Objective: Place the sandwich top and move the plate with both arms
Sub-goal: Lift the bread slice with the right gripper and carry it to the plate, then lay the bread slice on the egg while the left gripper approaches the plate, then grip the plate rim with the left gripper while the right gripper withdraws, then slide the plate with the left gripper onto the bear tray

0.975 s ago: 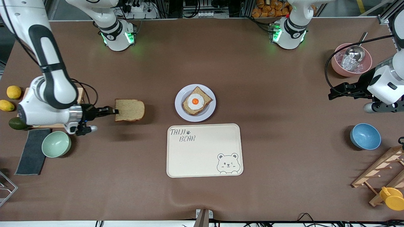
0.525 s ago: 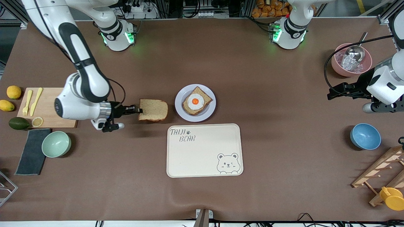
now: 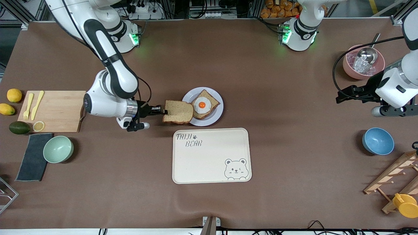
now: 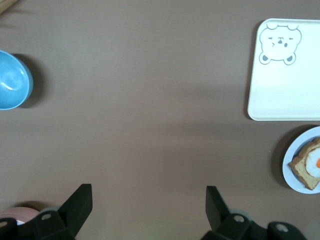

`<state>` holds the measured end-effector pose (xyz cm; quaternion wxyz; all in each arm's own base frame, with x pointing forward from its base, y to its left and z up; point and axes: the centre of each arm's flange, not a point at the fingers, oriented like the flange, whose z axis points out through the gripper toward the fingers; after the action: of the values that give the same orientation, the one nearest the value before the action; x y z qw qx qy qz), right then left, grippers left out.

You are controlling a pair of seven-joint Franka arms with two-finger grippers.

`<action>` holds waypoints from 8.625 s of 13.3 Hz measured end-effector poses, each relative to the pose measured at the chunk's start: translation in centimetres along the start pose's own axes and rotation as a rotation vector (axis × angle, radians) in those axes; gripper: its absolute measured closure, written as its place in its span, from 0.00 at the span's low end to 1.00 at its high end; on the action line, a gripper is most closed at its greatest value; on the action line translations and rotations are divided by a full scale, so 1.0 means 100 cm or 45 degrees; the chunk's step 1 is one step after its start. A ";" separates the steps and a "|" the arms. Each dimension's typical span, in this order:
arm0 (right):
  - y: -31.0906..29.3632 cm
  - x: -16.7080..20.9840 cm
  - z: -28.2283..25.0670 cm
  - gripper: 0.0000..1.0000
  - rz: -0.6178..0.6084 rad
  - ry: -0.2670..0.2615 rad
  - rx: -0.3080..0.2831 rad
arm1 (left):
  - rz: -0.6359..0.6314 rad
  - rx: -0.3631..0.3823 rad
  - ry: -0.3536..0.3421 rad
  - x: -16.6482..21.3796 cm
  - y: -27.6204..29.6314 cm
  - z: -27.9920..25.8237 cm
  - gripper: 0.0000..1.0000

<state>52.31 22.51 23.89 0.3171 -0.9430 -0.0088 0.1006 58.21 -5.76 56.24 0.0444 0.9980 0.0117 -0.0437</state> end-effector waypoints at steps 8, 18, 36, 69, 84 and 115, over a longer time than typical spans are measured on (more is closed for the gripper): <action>-0.059 -0.042 0.077 0.95 0.019 0.072 0.026 | 0.038 -0.149 -0.101 0.018 0.036 0.051 0.00; -0.039 -0.050 0.098 0.89 0.075 0.102 0.065 | -0.034 -0.520 -0.262 0.036 0.065 0.199 0.00; -0.058 0.008 -0.017 0.27 0.161 0.055 0.019 | 0.052 -1.300 -0.053 -0.038 0.125 0.416 0.00; -0.081 -0.063 -0.463 0.00 -0.032 0.290 -0.707 | 0.210 -1.564 -0.037 -0.065 0.185 0.501 0.59; -0.077 -0.061 -0.465 0.00 -0.020 0.301 -0.807 | 0.225 -1.552 0.014 -0.071 0.201 0.510 0.75; -0.073 -0.057 -0.460 0.00 -0.009 0.280 -0.805 | 0.263 -1.703 0.155 -0.075 0.239 0.516 0.96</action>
<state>56.06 0.45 65.09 0.0082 -0.9999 -0.0087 -0.0108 46.91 -34.31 7.78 0.6552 0.7526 -0.0568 0.0338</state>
